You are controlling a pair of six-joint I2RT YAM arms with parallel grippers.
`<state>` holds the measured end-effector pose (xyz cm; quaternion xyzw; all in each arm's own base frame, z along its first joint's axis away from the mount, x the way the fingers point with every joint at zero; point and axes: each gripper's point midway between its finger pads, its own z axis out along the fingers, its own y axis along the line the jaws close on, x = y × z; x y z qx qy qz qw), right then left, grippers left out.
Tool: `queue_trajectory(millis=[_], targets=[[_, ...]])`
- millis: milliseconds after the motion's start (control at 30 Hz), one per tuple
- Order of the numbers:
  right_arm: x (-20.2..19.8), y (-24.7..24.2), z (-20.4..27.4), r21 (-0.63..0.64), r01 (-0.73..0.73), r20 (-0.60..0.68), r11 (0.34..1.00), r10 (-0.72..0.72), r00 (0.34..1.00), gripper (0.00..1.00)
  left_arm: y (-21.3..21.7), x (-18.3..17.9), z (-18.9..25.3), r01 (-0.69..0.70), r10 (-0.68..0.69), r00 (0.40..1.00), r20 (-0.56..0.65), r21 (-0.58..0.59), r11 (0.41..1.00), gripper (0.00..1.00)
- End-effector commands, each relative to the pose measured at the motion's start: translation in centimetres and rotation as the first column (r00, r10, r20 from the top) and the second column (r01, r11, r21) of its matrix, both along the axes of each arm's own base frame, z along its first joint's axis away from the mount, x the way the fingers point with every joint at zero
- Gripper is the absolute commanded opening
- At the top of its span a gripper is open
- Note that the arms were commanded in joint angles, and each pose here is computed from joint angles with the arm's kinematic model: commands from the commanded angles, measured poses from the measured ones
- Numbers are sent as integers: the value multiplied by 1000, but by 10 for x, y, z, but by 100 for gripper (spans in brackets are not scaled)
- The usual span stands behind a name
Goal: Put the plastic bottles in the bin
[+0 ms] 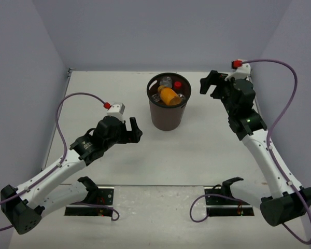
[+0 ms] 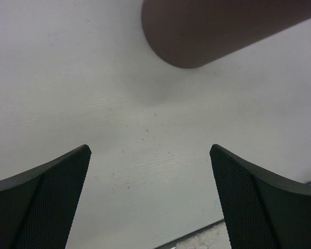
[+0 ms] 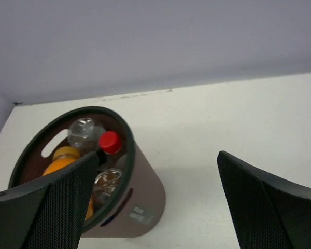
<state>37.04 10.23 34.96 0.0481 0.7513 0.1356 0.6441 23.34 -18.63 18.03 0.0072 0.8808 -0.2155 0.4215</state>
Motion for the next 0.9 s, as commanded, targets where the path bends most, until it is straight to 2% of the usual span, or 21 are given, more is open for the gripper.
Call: queue_trajectory(millis=[0,167,367,867], targets=[[-22,-44,-82,155,216,-216,964,-180,960,99,29,26,24,-206,201,976,88,57,977,100],[-49,-50,-119,183,263,-297,947,-202,933,99,31,34,31,-243,237,964,118,45,969,100],[-66,-39,-129,228,195,-286,954,-126,950,99,37,34,34,-282,277,952,128,28,959,100],[-86,-52,-103,263,211,-186,941,-165,969,99,49,31,39,-322,316,937,149,12,947,100]])
